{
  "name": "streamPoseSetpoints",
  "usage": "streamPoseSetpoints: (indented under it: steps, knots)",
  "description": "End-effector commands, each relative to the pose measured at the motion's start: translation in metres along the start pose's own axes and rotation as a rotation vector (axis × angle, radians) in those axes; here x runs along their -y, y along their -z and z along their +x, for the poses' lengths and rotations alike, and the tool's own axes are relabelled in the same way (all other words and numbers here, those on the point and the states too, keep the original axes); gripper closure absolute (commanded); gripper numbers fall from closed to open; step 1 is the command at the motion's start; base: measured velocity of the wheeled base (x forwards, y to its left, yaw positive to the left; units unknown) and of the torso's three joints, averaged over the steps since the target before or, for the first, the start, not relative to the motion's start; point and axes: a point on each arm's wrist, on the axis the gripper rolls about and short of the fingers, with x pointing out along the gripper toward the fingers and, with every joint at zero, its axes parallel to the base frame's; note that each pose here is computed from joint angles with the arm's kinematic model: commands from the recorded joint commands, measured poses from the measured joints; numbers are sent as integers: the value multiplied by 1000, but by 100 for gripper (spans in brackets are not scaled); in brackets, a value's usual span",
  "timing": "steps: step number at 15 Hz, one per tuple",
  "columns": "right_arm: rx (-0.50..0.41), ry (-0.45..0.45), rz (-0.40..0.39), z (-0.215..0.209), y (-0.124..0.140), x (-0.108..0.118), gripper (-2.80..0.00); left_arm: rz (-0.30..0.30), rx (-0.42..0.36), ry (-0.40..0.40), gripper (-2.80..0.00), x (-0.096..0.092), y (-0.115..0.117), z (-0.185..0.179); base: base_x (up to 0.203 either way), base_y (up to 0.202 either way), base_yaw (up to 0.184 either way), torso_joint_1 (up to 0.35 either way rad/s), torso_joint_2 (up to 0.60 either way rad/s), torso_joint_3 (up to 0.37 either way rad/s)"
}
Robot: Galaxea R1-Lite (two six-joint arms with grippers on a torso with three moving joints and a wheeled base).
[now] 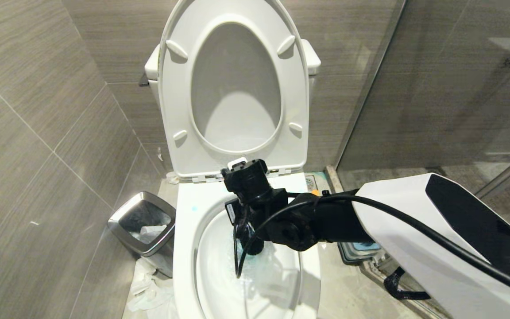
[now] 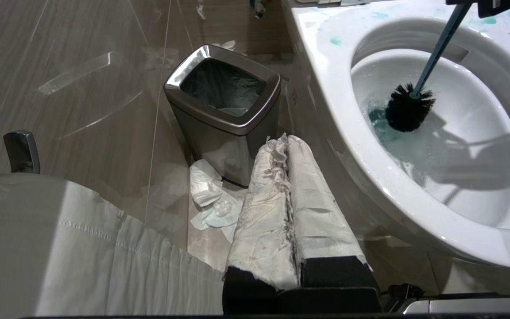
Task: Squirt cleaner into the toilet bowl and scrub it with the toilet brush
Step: Scrub the toilet bowl
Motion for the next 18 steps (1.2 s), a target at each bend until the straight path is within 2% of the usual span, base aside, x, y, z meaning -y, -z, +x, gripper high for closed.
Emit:
streamPoseSetpoints:
  steps: [1,3,7,10,18]
  knots:
    - [-15,7,-7,5,6,0,0,0,-2,0,0,0,0,0,0,0,0,0,0,0]
    - [-10,6,-6,3,4,0,0,0,-2,0,0,0,0,0,0,0,0,0,0,0]
    - [56,-22,18,-33,-27,5,0,0,-2,0,0,0,0,0,0,0,0,0,0,0]
    - [83,-33,26,-57,-40,9,0,0,-2,0,0,0,0,0,0,0,0,0,0,0]
    - [106,-26,32,-44,-44,4,0,0,-2,1,0,0,0,0,0,0,0,0,0,0]
